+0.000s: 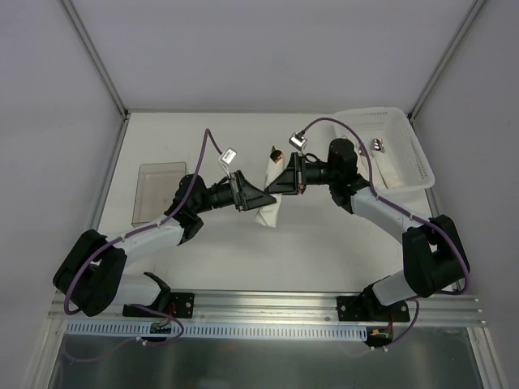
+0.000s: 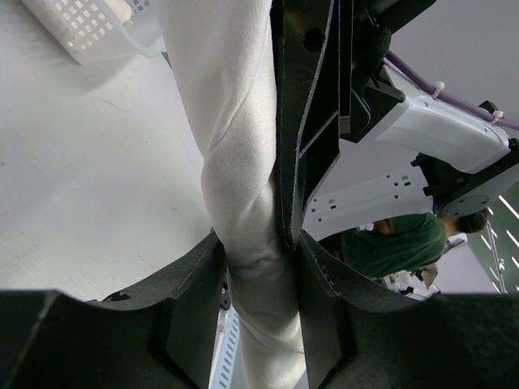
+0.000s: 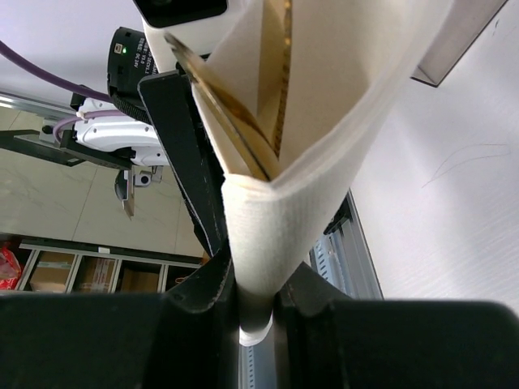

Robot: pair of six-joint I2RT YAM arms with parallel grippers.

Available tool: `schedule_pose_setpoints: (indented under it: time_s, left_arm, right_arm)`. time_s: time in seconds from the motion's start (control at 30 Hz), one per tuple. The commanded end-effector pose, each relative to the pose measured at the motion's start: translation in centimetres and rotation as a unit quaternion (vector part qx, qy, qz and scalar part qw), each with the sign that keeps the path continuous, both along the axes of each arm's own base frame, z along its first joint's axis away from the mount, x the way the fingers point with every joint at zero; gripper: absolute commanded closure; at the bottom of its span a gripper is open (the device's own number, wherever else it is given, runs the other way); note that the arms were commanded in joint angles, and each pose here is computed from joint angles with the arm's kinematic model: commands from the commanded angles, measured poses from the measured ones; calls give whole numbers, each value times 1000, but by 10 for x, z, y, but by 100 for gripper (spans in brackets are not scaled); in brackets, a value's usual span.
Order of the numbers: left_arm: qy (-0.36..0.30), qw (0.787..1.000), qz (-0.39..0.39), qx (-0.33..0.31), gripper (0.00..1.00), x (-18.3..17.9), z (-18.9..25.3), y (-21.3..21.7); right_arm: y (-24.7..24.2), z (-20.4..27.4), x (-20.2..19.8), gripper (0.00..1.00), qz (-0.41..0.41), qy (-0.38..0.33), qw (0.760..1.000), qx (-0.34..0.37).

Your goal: Place the utensils on the paper napkin and roll it up

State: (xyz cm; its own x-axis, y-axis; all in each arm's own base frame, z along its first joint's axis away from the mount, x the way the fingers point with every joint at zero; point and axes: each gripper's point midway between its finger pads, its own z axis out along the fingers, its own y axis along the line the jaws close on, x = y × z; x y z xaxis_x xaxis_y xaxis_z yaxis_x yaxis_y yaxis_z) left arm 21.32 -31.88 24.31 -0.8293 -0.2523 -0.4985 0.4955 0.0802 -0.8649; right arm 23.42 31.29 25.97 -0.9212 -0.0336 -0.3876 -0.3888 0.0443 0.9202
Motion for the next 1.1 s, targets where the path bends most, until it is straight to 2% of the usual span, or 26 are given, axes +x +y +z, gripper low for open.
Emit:
schedule_pose_setpoints:
  time_s: [0.0,0.17,0.3,0.47,0.67,0.83,1.07]
  left_arm:
    - [26,994,-99,22,62,-43,-23,-3]
    - [31,994,-101,16,62,-45,-24,-2]
    - [34,994,-98,14,75,-45,-24,-1]
    - [27,995,-95,6,96,-45,-23,0]
    - [19,996,-90,10,100,-45,-25,3]
    - [16,996,-83,14,100,-44,-27,4]
    - [7,998,-62,10,100,-37,-25,7]
  right_arm:
    - [4,68,19,100,-39,-110,991,70]
    - [4,69,19,100,-39,-111,990,72]
    - [3,67,18,100,-36,-109,991,72]
    - [4,67,19,99,-33,-107,991,71]
    - [-1,70,31,78,-49,-100,992,67]
    - [-8,77,45,45,-70,-98,991,66]
    - [-19,84,57,36,-88,-102,989,65]
